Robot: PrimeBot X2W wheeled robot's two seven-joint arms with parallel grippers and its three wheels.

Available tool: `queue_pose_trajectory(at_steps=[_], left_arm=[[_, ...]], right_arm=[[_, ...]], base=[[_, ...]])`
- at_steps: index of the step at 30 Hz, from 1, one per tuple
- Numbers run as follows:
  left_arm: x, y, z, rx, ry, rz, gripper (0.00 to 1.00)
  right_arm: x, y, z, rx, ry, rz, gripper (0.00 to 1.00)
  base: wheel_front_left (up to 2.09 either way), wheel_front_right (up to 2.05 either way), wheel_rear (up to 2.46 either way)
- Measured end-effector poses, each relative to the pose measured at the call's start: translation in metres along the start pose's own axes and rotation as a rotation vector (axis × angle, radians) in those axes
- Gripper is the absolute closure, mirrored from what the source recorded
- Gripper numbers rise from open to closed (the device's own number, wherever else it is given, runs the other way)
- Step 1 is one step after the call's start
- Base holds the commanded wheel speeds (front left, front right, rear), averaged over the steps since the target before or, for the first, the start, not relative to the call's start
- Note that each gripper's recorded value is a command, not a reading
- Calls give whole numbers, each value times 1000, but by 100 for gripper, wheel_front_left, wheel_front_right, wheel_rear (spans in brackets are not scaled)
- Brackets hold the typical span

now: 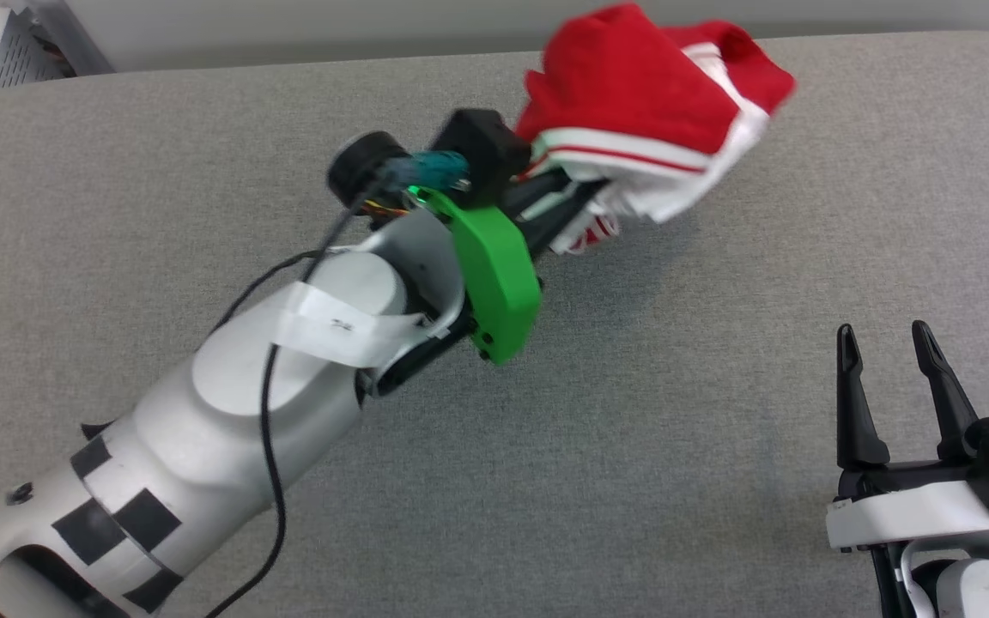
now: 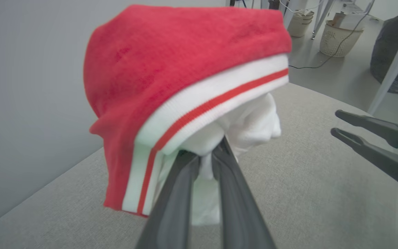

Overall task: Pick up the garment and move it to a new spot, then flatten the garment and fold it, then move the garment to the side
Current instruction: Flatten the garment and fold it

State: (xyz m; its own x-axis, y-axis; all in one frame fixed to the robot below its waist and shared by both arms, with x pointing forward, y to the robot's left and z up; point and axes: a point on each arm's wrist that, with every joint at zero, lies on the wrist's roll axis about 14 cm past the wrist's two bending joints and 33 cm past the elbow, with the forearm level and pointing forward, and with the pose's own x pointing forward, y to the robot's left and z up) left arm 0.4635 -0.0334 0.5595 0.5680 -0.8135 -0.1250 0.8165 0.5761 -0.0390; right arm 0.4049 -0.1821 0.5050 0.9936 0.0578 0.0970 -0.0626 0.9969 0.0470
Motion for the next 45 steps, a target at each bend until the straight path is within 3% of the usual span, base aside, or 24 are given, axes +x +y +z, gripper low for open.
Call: queue_pose_trajectory(at_steps=[4, 10, 15, 20, 24, 25, 26, 31, 37, 45], left_arm=[[-26, 61, 3, -34, -89, 225, 100], [-70, 113, -60, -132, -35, 487, 100], [-95, 112, -129, -225, 116, 572, 100], [-106, 90, -182, -310, 257, 561, 100], [-106, 87, -188, -326, 261, 560, 100], [-105, 86, -186, -323, 248, 561, 81], [-105, 86, -185, -316, 241, 561, 0], [-101, 83, -160, -188, 184, 561, 0], [-106, 86, -76, -31, -69, 635, 0], [-158, 75, -71, 11, -135, 769, 0]], right_arm=[[0, 1, 1, 1, -3, 4, 0], [-2, -2, -2, -4, 9, -4, 0], [-4, -3, -6, -8, 21, -8, 0], [-4, -4, -8, -10, 26, -11, 0], [-4, -4, -6, -12, 22, -11, 0], [-4, -4, -5, -11, 19, -11, 0], [-4, -4, -4, -11, 17, -10, 0], [-11, -1, 0, -10, 11, -5, 0], [-19, 1, 8, -8, -5, 1, 0], [-19, 9, 17, -4, -35, 24, 0]], base=[[0, 0, 0], [0, 0, 0], [0, 0, 0], [0, 0, 0], [0, 0, 0], [0, 0, 0], [0, 0, 0], [0, 0, 0], [0, 0, 0], [0, 0, 0]])
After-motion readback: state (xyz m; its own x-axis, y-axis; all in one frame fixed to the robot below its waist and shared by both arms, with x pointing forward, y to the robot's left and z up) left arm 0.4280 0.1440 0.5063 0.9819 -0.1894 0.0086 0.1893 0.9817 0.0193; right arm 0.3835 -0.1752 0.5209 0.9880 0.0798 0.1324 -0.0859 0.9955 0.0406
